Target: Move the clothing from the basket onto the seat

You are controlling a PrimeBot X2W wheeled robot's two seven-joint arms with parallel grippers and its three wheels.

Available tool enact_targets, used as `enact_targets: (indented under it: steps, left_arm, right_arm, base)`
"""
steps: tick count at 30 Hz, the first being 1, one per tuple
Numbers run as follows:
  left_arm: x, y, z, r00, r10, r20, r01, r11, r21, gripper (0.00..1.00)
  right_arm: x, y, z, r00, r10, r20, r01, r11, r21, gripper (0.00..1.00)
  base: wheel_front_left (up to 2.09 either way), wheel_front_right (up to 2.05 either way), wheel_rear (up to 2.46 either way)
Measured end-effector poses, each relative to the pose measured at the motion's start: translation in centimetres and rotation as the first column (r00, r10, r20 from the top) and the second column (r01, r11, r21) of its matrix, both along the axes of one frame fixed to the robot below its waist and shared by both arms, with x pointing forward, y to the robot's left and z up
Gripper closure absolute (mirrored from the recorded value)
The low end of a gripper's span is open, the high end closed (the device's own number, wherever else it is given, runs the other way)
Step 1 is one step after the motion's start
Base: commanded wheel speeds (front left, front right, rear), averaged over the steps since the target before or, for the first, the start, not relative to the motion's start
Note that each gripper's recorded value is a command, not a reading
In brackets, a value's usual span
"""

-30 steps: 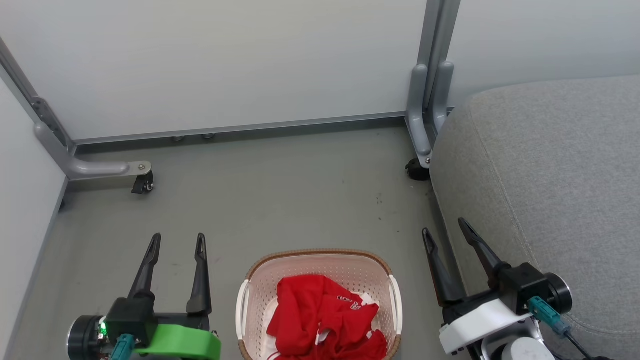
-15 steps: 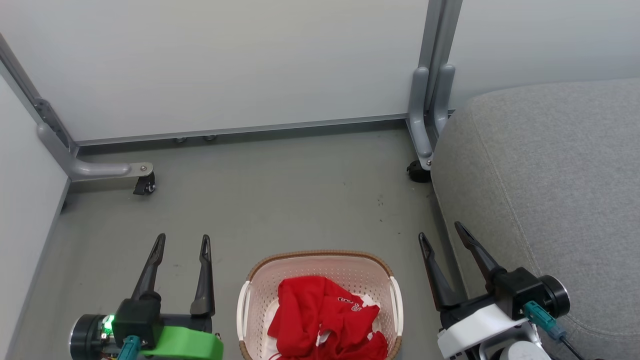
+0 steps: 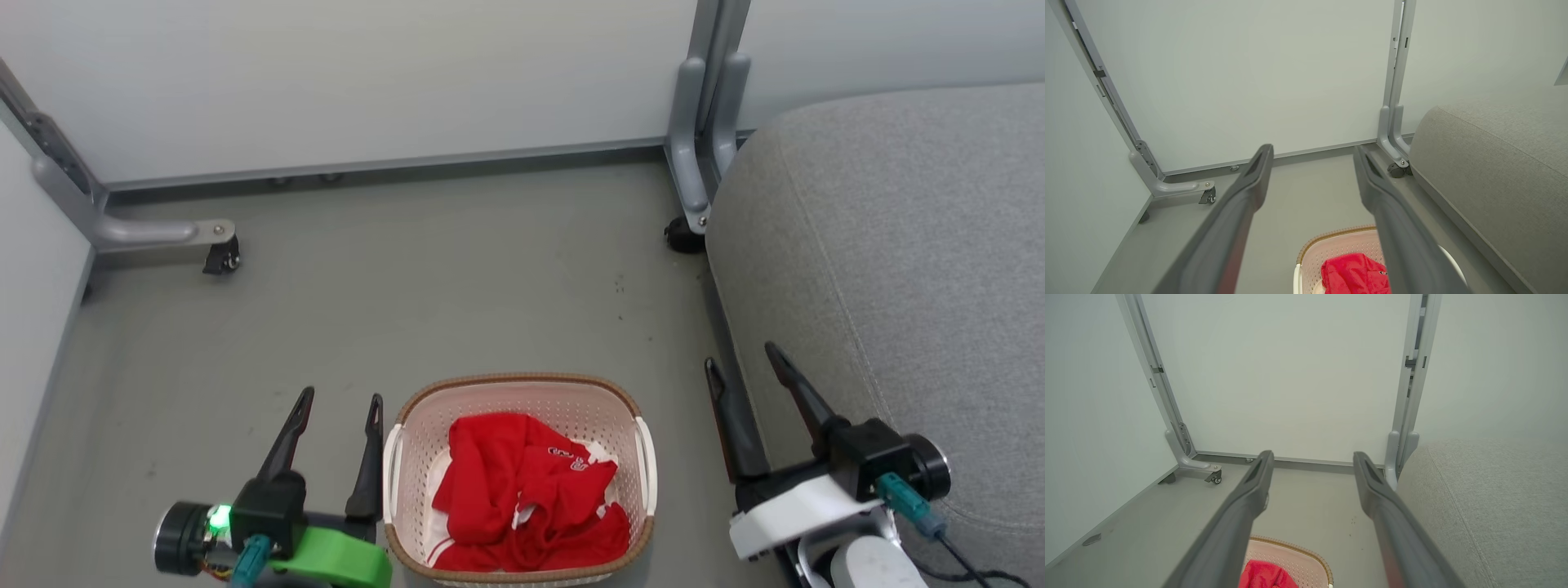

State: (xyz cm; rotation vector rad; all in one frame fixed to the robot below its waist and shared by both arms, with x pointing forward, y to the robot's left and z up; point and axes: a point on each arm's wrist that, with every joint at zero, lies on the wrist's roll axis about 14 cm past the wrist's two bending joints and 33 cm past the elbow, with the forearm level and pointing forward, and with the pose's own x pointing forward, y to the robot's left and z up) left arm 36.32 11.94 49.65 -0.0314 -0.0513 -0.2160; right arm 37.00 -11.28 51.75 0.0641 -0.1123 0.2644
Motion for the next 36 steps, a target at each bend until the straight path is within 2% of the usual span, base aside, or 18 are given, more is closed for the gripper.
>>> enact_targets:
  steps: [4,9,14,17,23,28,33,36]
  left_arm:
    - [2.2,-1.5,-0.6,0.998,-0.058,-0.017,0.058,0.998,0.001,0.00]
    - [4.3,-4.2,-4.5,0.978,-0.166,-0.124,0.172,0.985,0.034,0.00]
    - [5.5,-6.1,-11.0,0.913,-0.281,-0.297,0.329,0.936,0.127,0.00]
    - [5.8,-7.8,-14.5,0.850,-0.356,-0.387,0.442,0.883,0.157,0.00]
    - [7.0,-9.0,-20.6,0.724,-0.448,-0.525,0.627,0.744,0.230,0.00]
    - [7.6,-8.2,-25.8,0.627,-0.451,-0.635,0.717,0.652,0.246,0.00]
    - [6.3,-7.4,-31.2,0.500,-0.437,-0.748,0.820,0.517,0.246,0.00]
    - [6.3,-7.6,-33.6,0.450,-0.433,-0.781,0.851,0.474,0.227,0.00]
  right_arm:
    - [2.2,-0.6,0.3,1.000,-0.018,0.017,0.018,1.000,-0.012,0.00]
    - [5.1,-0.6,-0.9,1.000,-0.017,-0.001,0.017,0.999,-0.031,0.00]
    - [8.2,-0.3,-2.8,1.000,-0.010,-0.027,0.008,0.999,-0.047,0.00]
    - [9.9,-0.3,-4.1,0.999,-0.009,-0.041,0.007,0.999,-0.049,0.00]
    - [12.5,-0.5,-7.5,0.996,-0.015,-0.088,0.011,0.999,-0.045,0.00]
    - [13.7,-1.0,-10.9,0.989,-0.028,-0.147,0.025,0.999,-0.025,0.00]
    - [14.1,-1.9,-13.9,0.977,-0.049,-0.209,0.049,0.999,-0.002,0.00]
    - [14.0,-2.9,-15.7,0.966,-0.073,-0.249,0.076,0.997,0.000,0.00]
  base:
    - [0.00,0.00,0.00]
    - [0.00,0.00,0.00]
    - [0.00,0.00,0.00]
    - [0.00,0.00,0.00]
    - [0.00,0.00,0.00]
    - [0.00,0.00,0.00]
    - [0.00,0.00,0.00]
    - [0.00,0.00,0.00]
